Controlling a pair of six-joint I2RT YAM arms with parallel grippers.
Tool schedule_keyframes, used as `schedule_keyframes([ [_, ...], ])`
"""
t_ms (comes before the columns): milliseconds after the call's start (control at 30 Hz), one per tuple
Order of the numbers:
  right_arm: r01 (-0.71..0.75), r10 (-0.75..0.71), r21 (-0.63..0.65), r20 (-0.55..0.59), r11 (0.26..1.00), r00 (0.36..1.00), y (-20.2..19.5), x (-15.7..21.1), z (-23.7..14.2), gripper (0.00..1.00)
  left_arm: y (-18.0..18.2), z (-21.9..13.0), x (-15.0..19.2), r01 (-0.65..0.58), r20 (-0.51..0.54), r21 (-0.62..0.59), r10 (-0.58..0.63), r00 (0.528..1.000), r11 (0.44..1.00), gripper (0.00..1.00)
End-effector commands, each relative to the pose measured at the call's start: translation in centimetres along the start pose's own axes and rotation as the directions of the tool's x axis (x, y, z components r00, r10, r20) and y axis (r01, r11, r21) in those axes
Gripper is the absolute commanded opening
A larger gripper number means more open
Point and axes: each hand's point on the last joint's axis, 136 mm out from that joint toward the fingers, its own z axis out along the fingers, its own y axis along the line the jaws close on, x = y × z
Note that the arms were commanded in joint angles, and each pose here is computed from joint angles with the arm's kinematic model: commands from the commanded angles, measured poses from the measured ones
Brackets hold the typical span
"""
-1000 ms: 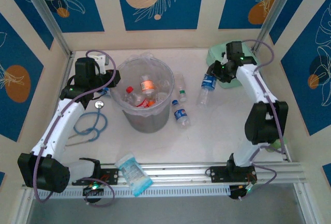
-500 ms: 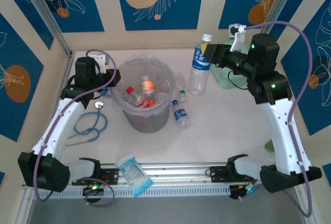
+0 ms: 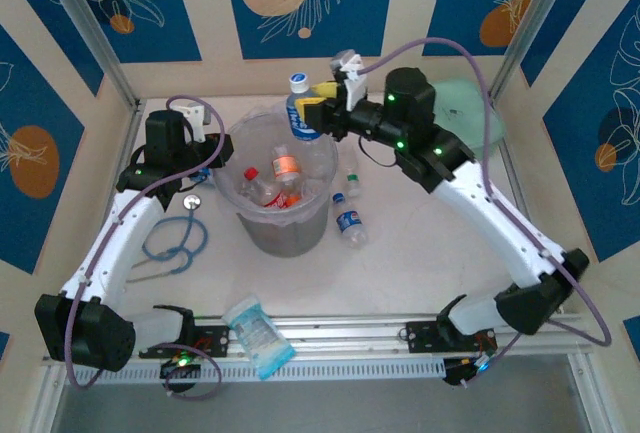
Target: Put the plastic bottles in the bin
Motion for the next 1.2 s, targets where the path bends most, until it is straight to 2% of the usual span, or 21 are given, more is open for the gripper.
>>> schedule_keyframes([
  [0, 0.101, -0.101, 0.047, -0.019, 0.994, 0.995, -0.2, 0.1, 1.8, 0.0, 1.1, 0.7, 2.5, 0.02, -0.082, -0.028, -0.022, 0.996, 0.999, 0.22],
  [200, 0.188, -0.176, 0.094, -0.122, 0.978, 0.977, -2.0, 3.7, 5.2, 0.0, 1.2, 0.8, 2.5, 0.02, -0.086, -0.031, -0.023, 0.996, 0.999, 0.22],
  [333, 0.197, -0.161, 0.106, -0.282, 0.975, 0.946, -4.0, 7.9, 7.5, 0.0, 1.1, 0.8, 2.6, 0.02, -0.086, -0.028, -0.022, 0.996, 0.999, 0.22],
  [500, 0.183, -0.09, 0.123, -0.536, 0.975, 0.839, -5.6, 14.9, 8.7, 0.0, 1.3, 0.8, 2.6, 0.017, -0.087, -0.036, -0.02, 0.996, 0.999, 0.22],
  [600, 0.134, -0.024, 0.128, -0.628, 0.983, 0.778, -5.8, 18.0, 8.5, 0.0, 1.3, 0.9, 2.7, 0.018, -0.091, -0.035, -0.021, 0.996, 0.999, 0.22],
  [733, 0.089, -0.007, 0.085, -0.687, 0.992, 0.727, -4.5, 20.4, 8.1, 0.0, 1.3, 0.9, 2.7, 0.017, -0.092, -0.038, -0.021, 0.996, 0.999, 0.22],
  [1000, 0.037, 0.095, 0.141, -0.816, 0.989, 0.571, -4.2, 25.5, 6.9, 0.0, 1.4, 0.9, 2.6, 0.017, -0.089, -0.038, -0.021, 0.996, 0.999, 0.23],
  [1100, 0.032, 0.114, 0.158, -0.823, 0.987, 0.557, -4.2, 27.4, 6.9, 0.0, 1.4, 0.8, 2.6, 0.017, -0.087, -0.039, -0.02, 0.996, 0.999, 0.22],
  [1167, 0.022, 0.117, 0.16, -0.805, 0.987, 0.581, -3.9, 27.9, 6.9, 0.0, 1.3, 0.7, 2.5, 0.015, -0.082, -0.041, -0.019, 0.996, 0.999, 0.22],
])
